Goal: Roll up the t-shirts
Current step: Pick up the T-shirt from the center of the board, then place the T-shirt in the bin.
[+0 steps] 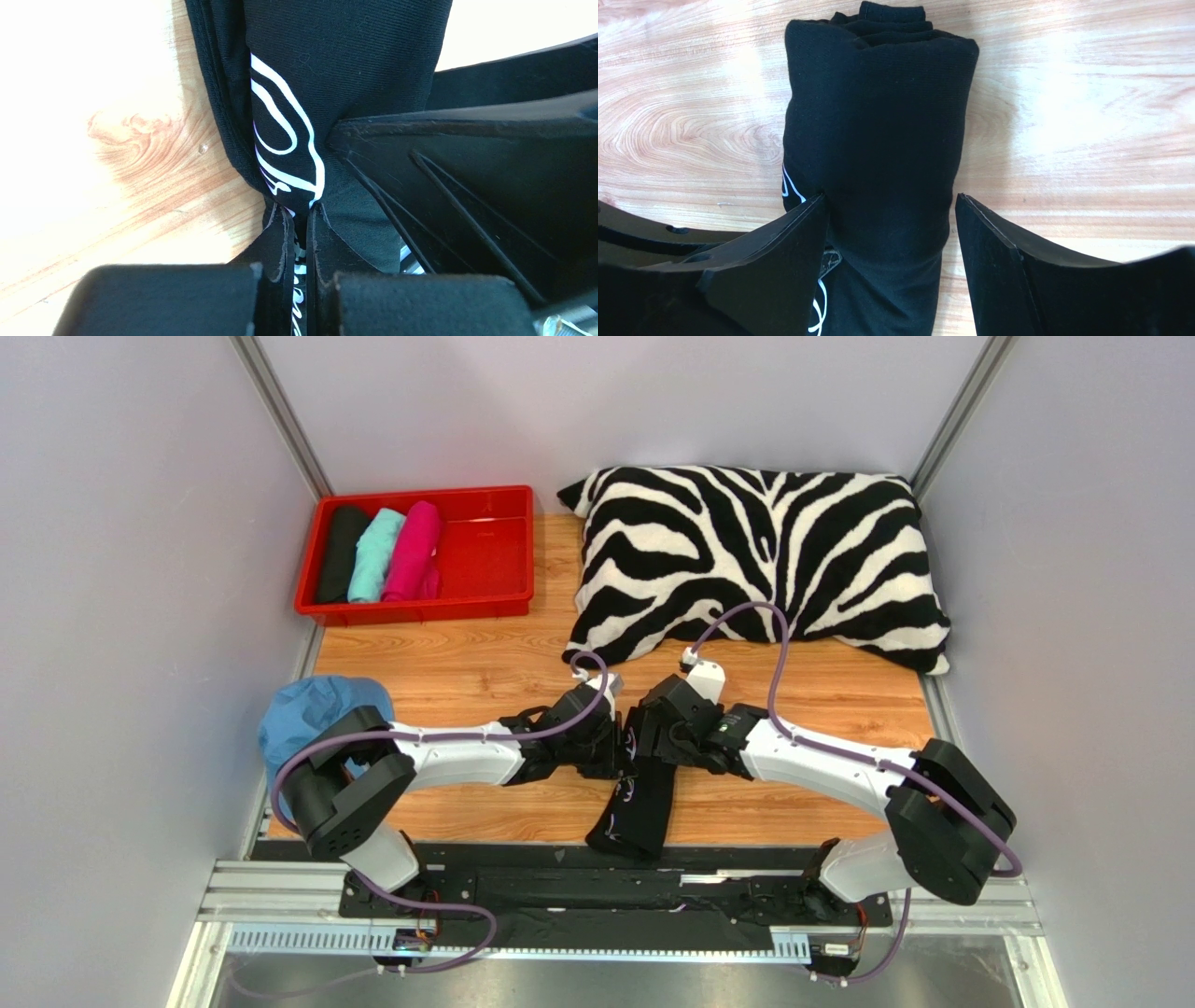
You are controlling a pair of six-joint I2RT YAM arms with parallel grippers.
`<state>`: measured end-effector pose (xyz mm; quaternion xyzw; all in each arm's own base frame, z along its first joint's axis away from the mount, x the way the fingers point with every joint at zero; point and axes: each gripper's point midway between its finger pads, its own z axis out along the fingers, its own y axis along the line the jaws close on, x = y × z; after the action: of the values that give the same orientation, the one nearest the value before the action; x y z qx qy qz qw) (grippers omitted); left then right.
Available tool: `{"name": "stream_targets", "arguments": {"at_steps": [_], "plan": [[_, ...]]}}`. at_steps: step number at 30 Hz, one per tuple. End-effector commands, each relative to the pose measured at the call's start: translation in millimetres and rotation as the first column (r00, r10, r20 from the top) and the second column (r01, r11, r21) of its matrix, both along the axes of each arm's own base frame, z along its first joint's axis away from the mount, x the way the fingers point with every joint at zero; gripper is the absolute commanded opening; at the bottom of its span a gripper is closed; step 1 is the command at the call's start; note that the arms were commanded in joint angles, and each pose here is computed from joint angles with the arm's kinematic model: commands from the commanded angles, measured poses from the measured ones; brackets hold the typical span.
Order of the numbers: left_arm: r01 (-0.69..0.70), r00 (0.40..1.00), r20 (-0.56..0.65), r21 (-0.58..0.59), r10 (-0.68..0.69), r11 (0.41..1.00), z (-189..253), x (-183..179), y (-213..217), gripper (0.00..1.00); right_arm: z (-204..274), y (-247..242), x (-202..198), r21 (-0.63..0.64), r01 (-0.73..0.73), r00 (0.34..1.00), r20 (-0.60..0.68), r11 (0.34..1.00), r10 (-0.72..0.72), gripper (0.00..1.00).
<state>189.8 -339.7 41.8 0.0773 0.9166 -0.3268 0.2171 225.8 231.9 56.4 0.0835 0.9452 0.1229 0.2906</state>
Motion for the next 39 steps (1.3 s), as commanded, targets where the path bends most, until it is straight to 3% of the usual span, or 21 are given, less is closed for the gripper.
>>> {"name": "stream_targets", "arguments": {"at_steps": [1, 9, 15, 29, 39], "plan": [[-0.004, 1.000, 0.007, 0.051, 0.004, 0.999, -0.3, 2.1, 2.4, 0.00, 33.8, -4.0, 8.1, -0.011, 0.024, 0.998, 0.055, 1.000, -0.023, 0.74], [-0.009, 0.997, 0.078, 0.024, 0.007, 1.000, 32.7, 17.7, 4.3, 0.00, 112.5, -42.7, 19.4, -0.026, 0.166, 0.963, 0.218, 0.986, -0.157, 0.78], [0.030, 0.983, 0.182, 0.029, -0.034, 0.999, 66.5, 36.2, 6.6, 0.00, 124.9, -79.5, 14.8, -0.069, 0.278, 0.933, 0.257, 0.958, -0.252, 0.78], [0.035, 0.951, 0.308, -0.043, -0.020, 0.998, 134.9, 53.3, 15.3, 0.00, 126.5, -107.6, 1.7, -0.051, 0.305, 0.921, 0.270, 0.951, -0.281, 0.78], [-0.094, 0.859, 0.489, -0.144, 0.153, 0.985, 243.3, 155.6, 81.8, 0.00, 123.6, -106.4, -7.5, -0.043, 0.251, 0.941, 0.243, 0.967, -0.233, 0.77]]}}
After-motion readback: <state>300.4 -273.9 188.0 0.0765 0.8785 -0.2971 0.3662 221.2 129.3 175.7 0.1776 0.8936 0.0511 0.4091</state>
